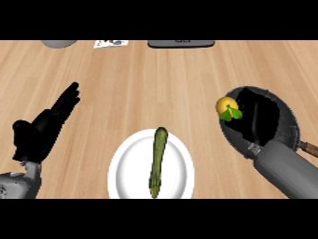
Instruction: Pick the lemon from the plate and place it in the pan
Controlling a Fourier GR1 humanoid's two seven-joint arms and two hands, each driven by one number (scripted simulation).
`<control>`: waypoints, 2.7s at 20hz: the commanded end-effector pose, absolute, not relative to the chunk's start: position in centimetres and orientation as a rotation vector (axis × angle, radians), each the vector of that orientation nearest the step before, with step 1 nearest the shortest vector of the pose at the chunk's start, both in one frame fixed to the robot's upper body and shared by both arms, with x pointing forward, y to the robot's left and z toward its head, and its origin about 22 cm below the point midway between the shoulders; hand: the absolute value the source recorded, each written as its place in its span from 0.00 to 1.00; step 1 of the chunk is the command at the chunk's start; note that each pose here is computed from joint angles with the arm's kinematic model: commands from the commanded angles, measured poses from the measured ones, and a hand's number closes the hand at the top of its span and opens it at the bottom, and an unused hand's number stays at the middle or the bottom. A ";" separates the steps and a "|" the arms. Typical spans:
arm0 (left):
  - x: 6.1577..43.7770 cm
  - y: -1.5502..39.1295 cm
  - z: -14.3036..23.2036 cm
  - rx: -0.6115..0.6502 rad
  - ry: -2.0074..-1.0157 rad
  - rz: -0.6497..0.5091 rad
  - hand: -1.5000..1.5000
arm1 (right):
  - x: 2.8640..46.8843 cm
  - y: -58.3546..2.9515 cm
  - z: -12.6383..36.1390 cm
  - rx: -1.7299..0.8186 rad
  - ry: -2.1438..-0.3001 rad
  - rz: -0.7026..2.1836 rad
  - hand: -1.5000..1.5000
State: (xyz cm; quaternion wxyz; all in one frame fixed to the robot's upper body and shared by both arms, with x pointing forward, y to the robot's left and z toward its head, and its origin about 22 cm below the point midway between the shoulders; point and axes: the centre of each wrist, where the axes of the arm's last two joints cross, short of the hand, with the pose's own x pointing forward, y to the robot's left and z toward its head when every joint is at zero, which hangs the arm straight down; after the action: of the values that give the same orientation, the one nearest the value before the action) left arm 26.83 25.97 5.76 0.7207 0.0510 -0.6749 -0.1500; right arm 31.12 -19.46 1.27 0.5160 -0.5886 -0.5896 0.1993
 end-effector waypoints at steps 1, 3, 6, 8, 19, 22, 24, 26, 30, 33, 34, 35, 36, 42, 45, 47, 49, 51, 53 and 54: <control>26.7 25.5 5.4 0.095 -1.504 -0.340 0.50 | 31.0 -23.2 0.3 -1.441 -1.343 0.328 1.00; 28.0 24.2 5.6 0.106 -1.488 -0.350 0.50 | 30.4 -24.2 -0.2 -1.449 -1.368 0.325 1.00; 28.1 23.9 6.2 0.098 -1.501 -0.362 0.50 | 32.4 -26.1 -1.4 -1.468 -1.340 0.315 1.00; 27.4 26.1 6.5 0.060 -1.504 -0.352 0.50 | 31.5 -27.3 -1.0 -1.446 -1.333 0.323 1.00; 27.8 23.7 5.8 0.083 -1.512 -0.369 0.50 | 33.5 -31.8 -2.0 -1.206 -1.085 0.239 0.00; 27.3 23.8 4.7 0.075 -1.503 -0.356 0.50 | 34.1 -32.5 -2.6 -1.177 -1.157 0.193 0.00; 27.8 25.7 5.8 0.077 -1.500 -0.376 0.50 | 34.9 -32.3 -2.1 -1.145 -1.211 0.116 0.00; 27.5 25.8 6.0 0.084 -1.510 -0.354 0.50 | 34.0 -31.8 -2.2 -1.112 -1.325 0.018 0.00; 27.2 25.4 5.4 0.098 -1.506 -0.337 0.50 | 33.9 -34.2 -1.1 -1.049 -1.446 -0.170 0.00; 26.6 24.5 3.7 0.089 -1.505 -0.352 0.50 | 32.7 -36.0 -1.6 -0.909 -1.510 -0.241 0.00; 26.2 26.1 4.8 0.091 -1.495 -0.349 0.50 | 32.0 -37.9 -0.8 -0.878 -1.540 -0.263 0.00; 27.8 24.2 5.5 0.098 -1.494 -0.336 0.50 | 31.5 -37.7 -1.9 -0.839 -1.545 -0.277 0.00; 27.2 24.7 4.4 0.089 -1.498 -0.342 0.50 | 29.8 -38.6 -3.3 -0.806 -1.541 -0.263 0.00; 27.8 26.0 4.9 0.096 -1.491 -0.335 0.50 | 25.3 -40.9 -5.8 -0.740 -1.648 -0.218 0.00; 25.8 26.2 4.5 0.096 -1.482 -0.349 0.50 | 21.3 -40.7 -7.4 -0.771 -1.698 -0.193 0.00; 26.7 24.0 5.1 0.094 -1.500 -0.329 0.50 | 20.7 -40.7 -5.8 -0.756 -1.718 -0.217 0.00; 27.2 24.1 4.9 0.102 -1.497 -0.335 0.50 | 18.3 -39.6 -6.2 -0.744 -1.727 -0.217 0.00; 27.9 25.0 4.4 0.105 -1.495 -0.345 0.50 | 16.6 -40.2 -7.6 -0.726 -1.744 -0.213 0.00; 28.2 25.1 5.3 0.110 -1.501 -0.340 0.50 | 14.6 -39.4 -7.4 -0.724 -1.716 -0.214 0.00; 27.6 25.6 5.0 0.097 -1.501 -0.340 0.50 | 15.4 -37.3 -8.3 -0.720 -1.739 -0.207 0.00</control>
State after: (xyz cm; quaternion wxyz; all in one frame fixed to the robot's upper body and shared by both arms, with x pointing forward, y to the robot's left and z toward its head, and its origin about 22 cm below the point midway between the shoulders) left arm 27.59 25.18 4.90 0.7180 0.0452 -0.6773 -0.1542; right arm 17.46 -39.36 -7.35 0.5905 -0.3143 -0.7379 -0.0896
